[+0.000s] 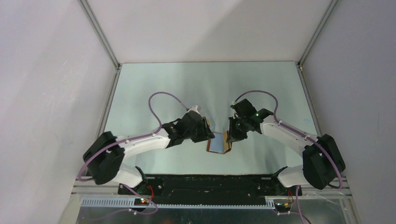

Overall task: Put the credit cards into the card holder
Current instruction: Insert the credit card into the card holder.

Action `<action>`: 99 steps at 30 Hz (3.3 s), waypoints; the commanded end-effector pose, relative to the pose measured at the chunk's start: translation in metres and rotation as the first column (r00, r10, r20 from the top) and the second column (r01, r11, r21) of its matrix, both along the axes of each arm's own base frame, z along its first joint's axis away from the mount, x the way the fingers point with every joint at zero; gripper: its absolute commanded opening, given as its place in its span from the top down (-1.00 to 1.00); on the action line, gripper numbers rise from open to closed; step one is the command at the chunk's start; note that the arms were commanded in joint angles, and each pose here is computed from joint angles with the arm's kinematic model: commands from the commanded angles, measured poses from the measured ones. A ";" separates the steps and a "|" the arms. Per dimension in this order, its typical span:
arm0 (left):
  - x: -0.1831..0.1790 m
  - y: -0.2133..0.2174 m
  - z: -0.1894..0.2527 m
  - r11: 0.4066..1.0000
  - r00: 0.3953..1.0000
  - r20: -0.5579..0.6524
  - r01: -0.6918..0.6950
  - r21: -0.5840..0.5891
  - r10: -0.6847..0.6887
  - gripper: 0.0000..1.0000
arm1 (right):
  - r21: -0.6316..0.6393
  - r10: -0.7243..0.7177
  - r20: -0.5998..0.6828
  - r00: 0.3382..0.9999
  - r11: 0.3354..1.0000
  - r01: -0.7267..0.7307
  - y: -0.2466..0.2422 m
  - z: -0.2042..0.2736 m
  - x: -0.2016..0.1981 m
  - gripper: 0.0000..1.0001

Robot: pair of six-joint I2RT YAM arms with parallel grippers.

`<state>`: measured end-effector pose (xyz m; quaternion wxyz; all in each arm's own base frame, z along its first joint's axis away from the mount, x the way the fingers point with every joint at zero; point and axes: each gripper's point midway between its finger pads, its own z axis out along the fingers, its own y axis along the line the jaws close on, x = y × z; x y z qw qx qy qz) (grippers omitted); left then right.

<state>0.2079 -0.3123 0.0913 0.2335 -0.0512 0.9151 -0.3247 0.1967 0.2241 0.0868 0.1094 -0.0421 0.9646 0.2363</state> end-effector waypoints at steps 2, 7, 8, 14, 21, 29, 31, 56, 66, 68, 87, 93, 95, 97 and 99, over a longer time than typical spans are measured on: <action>0.005 -0.027 -0.007 0.996 0.996 -0.003 0.088 0.027 -0.088 0.09 | -0.047 -0.022 0.008 1.000 0.999 0.022 -0.018 -0.006 0.004 1.00; 0.006 -0.035 -0.028 0.993 0.994 -0.060 0.097 0.070 -0.093 0.23 | -0.054 -0.029 -0.014 0.999 0.998 0.029 -0.026 -0.014 0.002 1.00; 0.006 -0.034 -0.034 0.992 0.994 -0.071 0.091 0.084 -0.085 0.24 | -0.037 -0.031 -0.017 0.999 0.999 0.030 -0.026 -0.014 0.004 1.00; 0.004 -0.021 -0.053 0.987 0.994 -0.107 0.052 0.150 -0.036 0.32 | 0.054 0.001 -0.058 0.998 0.999 0.002 -0.028 -0.021 0.001 1.00; 0.001 -0.017 -0.072 0.980 0.988 -0.156 0.043 0.194 -0.012 0.40 | 0.192 0.074 -0.091 0.993 0.980 -0.055 -0.022 -0.024 0.002 1.00; 0.001 -0.016 -0.085 0.975 0.983 -0.186 0.045 0.218 -0.004 0.51 | 0.257 0.107 -0.132 0.986 0.964 -0.070 -0.025 -0.032 0.005 1.00; 0.002 -0.014 -0.087 0.974 0.981 -0.192 0.042 0.222 0.001 0.55 | 0.250 0.102 -0.142 0.985 0.966 -0.064 -0.029 -0.035 0.007 1.00; 0.008 0.006 -0.113 0.958 0.957 -0.285 0.030 0.284 0.055 0.97 | 0.372 0.144 -0.133 0.981 0.924 -0.085 -0.021 -0.044 0.015 1.00; 0.011 0.012 -0.123 0.949 0.948 -0.316 0.058 0.310 0.045 1.00 | 0.372 0.122 -0.137 0.983 0.926 -0.063 -0.028 -0.053 0.020 1.00; 0.012 0.011 -0.125 0.947 0.946 -0.323 0.066 0.314 0.041 1.00 | 0.354 0.108 -0.129 0.986 0.933 -0.056 -0.031 -0.054 0.025 1.00; 0.011 0.014 -0.133 0.932 0.940 -0.338 0.092 0.351 0.034 1.00 | 0.236 0.058 -0.015 0.998 0.970 -0.053 -0.044 -0.042 0.058 1.00; 0.011 0.013 -0.133 0.932 0.939 -0.341 0.096 0.350 0.032 1.00 | 0.299 0.050 -0.009 0.999 0.953 -0.045 -0.035 -0.044 0.061 1.00; 0.011 0.013 -0.134 0.932 0.939 -0.344 0.098 0.349 0.030 1.00 | 0.315 0.050 -0.006 0.999 0.948 -0.046 -0.033 -0.045 0.061 1.00; 0.011 0.012 -0.133 0.932 0.939 -0.343 0.099 0.348 0.028 1.00 | 0.324 0.057 -0.007 0.998 0.945 -0.052 -0.032 -0.048 0.059 1.00; 0.011 0.013 -0.134 0.932 0.939 -0.344 0.100 0.348 0.028 1.00 | 0.314 0.058 -0.009 0.998 0.948 -0.052 -0.034 -0.053 0.058 1.00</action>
